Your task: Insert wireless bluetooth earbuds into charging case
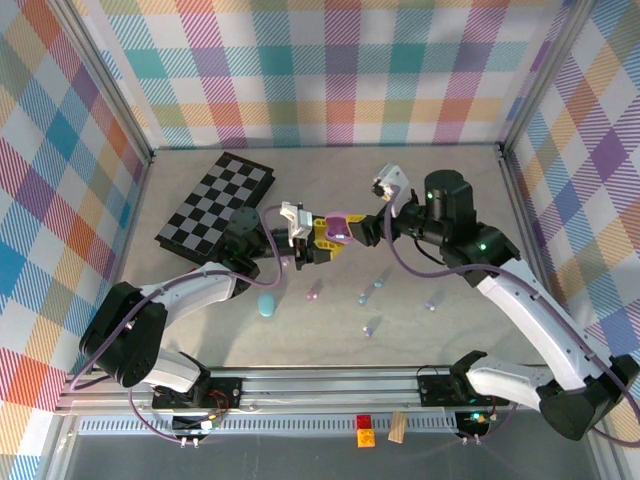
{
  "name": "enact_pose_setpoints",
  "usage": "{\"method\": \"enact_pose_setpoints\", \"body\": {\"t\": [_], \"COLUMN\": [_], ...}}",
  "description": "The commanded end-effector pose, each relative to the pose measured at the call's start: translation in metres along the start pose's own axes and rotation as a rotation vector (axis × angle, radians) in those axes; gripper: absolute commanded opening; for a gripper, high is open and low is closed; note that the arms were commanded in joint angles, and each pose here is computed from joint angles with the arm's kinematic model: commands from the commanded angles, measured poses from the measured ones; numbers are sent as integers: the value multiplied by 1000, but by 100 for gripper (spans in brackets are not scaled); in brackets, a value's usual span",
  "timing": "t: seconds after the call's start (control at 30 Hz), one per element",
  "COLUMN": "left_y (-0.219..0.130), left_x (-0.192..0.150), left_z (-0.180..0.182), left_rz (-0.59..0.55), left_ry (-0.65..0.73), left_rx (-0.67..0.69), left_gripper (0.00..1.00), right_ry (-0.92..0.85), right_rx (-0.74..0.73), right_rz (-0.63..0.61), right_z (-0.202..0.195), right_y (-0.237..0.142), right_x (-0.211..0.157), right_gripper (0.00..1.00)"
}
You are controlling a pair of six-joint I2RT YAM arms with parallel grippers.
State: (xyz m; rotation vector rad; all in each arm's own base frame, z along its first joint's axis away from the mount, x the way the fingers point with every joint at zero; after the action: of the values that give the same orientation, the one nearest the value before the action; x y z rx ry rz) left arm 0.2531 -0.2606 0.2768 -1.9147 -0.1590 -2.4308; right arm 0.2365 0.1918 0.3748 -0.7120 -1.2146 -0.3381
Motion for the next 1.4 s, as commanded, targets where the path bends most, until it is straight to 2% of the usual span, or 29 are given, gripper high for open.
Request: {"method": "enact_pose_setpoints", "body": {"t": [0.0, 0.17, 0.27, 0.43, 0.8, 1.1, 1.37], "left_y": [-10, -20, -28, -44, -71, -81, -86], "left_x": [5, 3, 3, 4, 15, 20, 26], "left_z": [7, 17, 23, 37, 50, 59, 57], "left_rz": [-24, -20, -26, -35, -14, 3, 16], "left_ry": [64, 71, 70, 75, 89, 97, 102], "left_rx": [45, 90, 122, 189, 295, 338, 367], "left_gripper": [34, 34, 34, 34, 34, 34, 34], "right_ry": [172, 480, 586, 737, 751, 711, 697], "right_rx": [44, -13, -24, 58, 101, 207, 278], "right_rz": [-101, -147, -76, 116, 502, 670, 793], "right_z": [-4, -35, -40, -41, -26, 0, 10], "right_y": [-18, -27, -19, 12, 100, 160, 187], "right_x": [5, -28, -56, -105, -171, -199, -209], "right_gripper": [85, 84, 84, 82, 80, 80, 79]}}
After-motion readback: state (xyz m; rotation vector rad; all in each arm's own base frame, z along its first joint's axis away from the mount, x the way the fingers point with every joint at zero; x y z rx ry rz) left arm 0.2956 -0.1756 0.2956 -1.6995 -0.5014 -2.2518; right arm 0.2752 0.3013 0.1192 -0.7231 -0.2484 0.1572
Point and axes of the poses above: each hand's point on the last joint's axis, 136 mm out from that joint toward the fingers, its own y axis out along the fingers, its own z axis along the line the jaws close on, x = y × z, the point moved 6 cm from there along -y, back along the fingers, and after that the axes turned 11 degrees about y, right-handed, at the moved point
